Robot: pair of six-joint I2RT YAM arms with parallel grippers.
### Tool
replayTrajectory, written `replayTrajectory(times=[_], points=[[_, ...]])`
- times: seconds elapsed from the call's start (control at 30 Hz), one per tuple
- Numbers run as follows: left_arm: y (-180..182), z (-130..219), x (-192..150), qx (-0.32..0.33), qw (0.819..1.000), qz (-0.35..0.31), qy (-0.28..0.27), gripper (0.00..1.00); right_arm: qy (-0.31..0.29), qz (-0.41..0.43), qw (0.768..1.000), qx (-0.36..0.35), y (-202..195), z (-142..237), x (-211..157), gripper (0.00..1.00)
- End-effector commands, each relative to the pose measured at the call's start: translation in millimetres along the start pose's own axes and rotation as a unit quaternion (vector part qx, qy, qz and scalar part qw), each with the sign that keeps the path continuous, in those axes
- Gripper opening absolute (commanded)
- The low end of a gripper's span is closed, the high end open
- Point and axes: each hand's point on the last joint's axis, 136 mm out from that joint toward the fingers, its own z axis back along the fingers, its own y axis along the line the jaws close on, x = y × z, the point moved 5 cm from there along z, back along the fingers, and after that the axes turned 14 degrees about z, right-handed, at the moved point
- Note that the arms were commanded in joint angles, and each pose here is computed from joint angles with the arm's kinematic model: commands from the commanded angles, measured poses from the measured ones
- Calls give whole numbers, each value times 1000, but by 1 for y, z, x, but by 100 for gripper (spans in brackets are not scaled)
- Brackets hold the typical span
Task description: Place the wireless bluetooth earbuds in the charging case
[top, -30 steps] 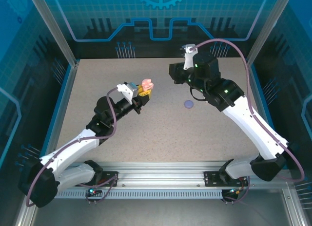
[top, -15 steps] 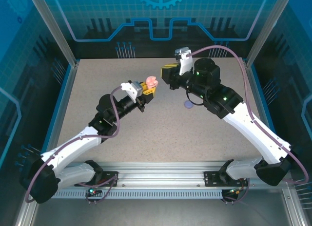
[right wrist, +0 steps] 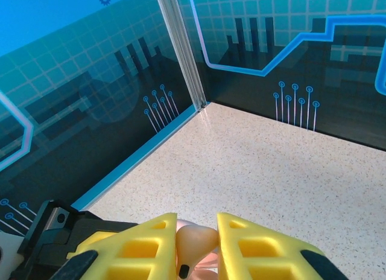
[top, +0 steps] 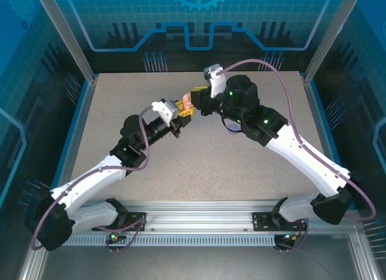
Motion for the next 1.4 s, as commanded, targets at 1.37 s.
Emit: replayTrajectory(times=[1.37], points=[[-5, -6, 19, -7, 1000, -24, -12, 0, 50, 43, 998, 12, 13, -4, -29, 17]])
